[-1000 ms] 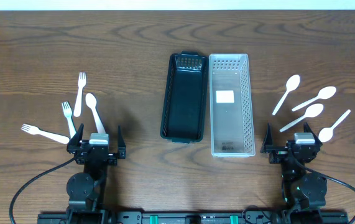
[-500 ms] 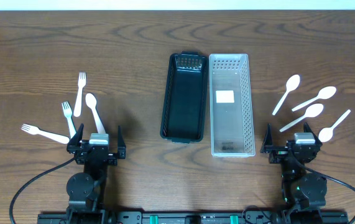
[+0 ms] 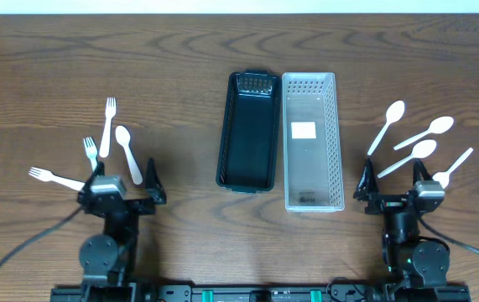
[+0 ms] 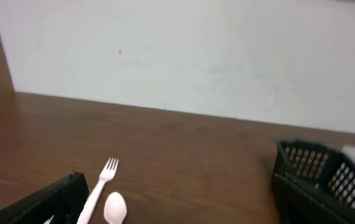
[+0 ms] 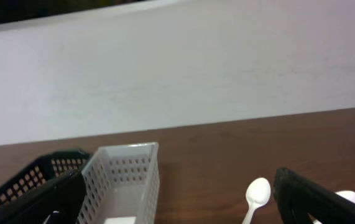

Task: Pack container
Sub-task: 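Reach the right gripper to a white spoon and grasp its handle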

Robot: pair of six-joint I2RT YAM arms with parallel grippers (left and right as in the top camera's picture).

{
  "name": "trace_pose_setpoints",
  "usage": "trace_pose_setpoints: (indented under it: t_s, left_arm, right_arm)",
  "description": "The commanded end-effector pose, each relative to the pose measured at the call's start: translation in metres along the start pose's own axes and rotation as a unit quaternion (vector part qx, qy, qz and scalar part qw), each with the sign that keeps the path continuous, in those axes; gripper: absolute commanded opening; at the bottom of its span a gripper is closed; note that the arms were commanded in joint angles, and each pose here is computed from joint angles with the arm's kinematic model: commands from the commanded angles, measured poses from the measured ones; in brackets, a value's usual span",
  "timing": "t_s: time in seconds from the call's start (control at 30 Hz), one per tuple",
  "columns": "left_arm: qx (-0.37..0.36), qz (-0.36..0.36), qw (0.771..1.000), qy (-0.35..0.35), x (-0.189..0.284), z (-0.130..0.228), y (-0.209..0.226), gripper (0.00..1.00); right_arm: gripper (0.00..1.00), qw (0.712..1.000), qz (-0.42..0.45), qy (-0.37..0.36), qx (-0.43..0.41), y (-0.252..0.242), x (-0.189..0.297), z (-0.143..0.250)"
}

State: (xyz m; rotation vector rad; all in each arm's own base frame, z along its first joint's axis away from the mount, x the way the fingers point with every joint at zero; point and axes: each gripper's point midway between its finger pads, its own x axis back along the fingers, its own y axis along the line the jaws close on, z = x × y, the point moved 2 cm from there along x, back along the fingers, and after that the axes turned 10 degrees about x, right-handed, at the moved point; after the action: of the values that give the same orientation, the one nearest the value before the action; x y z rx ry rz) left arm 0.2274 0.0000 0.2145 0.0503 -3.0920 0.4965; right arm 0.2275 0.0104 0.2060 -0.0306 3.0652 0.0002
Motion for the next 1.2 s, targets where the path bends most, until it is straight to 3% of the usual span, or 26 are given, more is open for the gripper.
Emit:
trace_pose_setpoints:
  t_s: [0.0,0.23,0.3,0.47,0.67,0.7,0.73,0.77,0.83,0.87,0.97,1.1,1.17]
  left_arm:
    - [0.026,-0.020,0.999,0.003,-0.008,-0.042,-0.009,0.98]
    - [0.011,-0.073,0.982,0.171,-0.068,-0.051,-0.020,0.98]
    - [0.003,-0.098,0.966,0.241,-0.083,-0.043,-0.018,0.98]
    - [-0.016,-0.157,0.899,0.408,-0.099,-0.012,-0.010,0.98]
    - [-0.016,-0.171,0.853,0.493,-0.113,0.033,-0.002,0.98]
    - [-0.013,-0.168,0.847,0.504,-0.114,0.040,-0.002,0.98]
    - [-0.012,-0.168,0.841,0.513,-0.115,0.046,-0.002,0.98]
    - [-0.011,-0.170,0.835,0.523,-0.115,0.053,0.000,0.93]
    - [-0.012,-0.175,0.823,0.540,-0.114,0.064,0.003,0.73]
    - [-0.013,-0.178,0.819,0.546,-0.115,0.068,0.004,0.59]
    - [-0.014,-0.183,0.808,0.560,-0.116,0.080,0.008,0.35]
    - [-0.015,-0.189,0.796,0.575,-0.117,0.092,0.012,0.19]
    - [-0.016,-0.191,0.792,0.580,-0.117,0.096,0.014,0.11]
  right_arm:
    - [0.99,1.000,0.019,0.013,-0.014,-0.006,-0.008,-0.026]
    - [0.99,0.989,0.015,0.142,0.029,-0.004,-0.066,-0.040]
    - [0.99,0.980,-0.005,0.198,0.027,0.001,-0.090,-0.039]
    - [0.99,0.935,-0.018,0.355,0.013,-0.003,-0.134,-0.020]
    - [0.99,0.894,-0.003,0.448,0.020,-0.016,-0.167,0.021]
    - [0.91,0.889,-0.003,0.457,0.020,-0.017,-0.169,0.030]
    - [0.75,0.882,-0.003,0.470,0.019,-0.017,-0.170,0.041]
    - [0.56,0.874,-0.003,0.485,0.019,-0.017,-0.169,0.052]
    - [0.36,0.859,-0.005,0.512,0.015,-0.016,-0.167,0.073]
    - [0.29,0.852,-0.006,0.523,0.015,-0.015,-0.166,0.082]
    - [0.22,0.834,-0.010,0.552,0.016,-0.012,-0.163,0.104]
    - [0.07,0.819,-0.017,0.574,0.019,-0.007,-0.161,0.124]
    - [0.05,0.810,-0.026,0.585,0.020,-0.001,-0.159,0.133]
